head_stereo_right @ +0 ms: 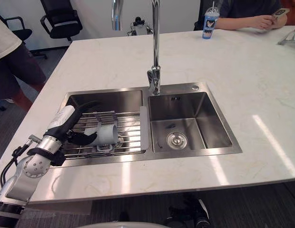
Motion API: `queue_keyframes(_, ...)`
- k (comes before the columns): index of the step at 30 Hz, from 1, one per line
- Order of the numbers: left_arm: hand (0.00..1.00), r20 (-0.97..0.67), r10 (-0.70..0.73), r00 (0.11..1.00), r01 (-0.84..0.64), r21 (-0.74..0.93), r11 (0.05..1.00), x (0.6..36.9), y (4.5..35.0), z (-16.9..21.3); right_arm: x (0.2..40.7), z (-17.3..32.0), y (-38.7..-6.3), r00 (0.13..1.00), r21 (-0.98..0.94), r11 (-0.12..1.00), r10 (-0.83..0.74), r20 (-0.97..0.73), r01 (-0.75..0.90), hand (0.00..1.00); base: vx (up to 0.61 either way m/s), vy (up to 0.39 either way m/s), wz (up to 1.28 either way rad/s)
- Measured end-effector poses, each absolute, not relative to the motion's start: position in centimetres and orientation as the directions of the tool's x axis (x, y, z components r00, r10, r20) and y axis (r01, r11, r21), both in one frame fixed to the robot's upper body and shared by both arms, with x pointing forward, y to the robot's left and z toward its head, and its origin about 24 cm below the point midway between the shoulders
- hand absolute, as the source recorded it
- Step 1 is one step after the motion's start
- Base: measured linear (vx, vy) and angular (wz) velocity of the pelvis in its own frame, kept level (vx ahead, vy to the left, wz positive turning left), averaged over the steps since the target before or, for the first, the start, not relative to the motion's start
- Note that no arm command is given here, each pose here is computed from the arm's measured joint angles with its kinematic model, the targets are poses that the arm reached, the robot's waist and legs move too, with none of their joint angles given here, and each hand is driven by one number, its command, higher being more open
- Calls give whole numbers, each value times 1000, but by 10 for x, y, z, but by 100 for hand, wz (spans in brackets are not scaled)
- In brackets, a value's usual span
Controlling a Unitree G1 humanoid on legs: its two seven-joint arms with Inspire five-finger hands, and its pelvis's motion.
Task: Walk over to the sink, pick up the cup, carry it to the dishwasher, place the cup inside the dishwasher, then close the dishwasher door
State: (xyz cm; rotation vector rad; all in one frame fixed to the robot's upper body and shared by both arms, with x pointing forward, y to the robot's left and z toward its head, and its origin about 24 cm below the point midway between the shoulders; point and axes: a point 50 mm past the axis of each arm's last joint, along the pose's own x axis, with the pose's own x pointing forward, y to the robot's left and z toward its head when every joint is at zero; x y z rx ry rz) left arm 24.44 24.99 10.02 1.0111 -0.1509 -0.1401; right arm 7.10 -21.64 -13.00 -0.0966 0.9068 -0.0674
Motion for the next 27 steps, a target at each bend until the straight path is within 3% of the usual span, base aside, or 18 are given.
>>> queue_keyframes(12,90,0,-184,983,102,831,546,231,252,87,74,-134,-219,593,-133,991,-104,-798,-6,90,-22,18,5)
queue_keyframes(18,90,-53,-264,963,193,820,538,232,233,75,83,-133,-217,602,-139,990,-95,-793,-26,90,0,0,0)
queue_keyframes(27,90,-44,-310,950,210,823,528,246,217,75,87,-134,-217,600,-146,989,-102,-793,-25,90,-2,2,-2)
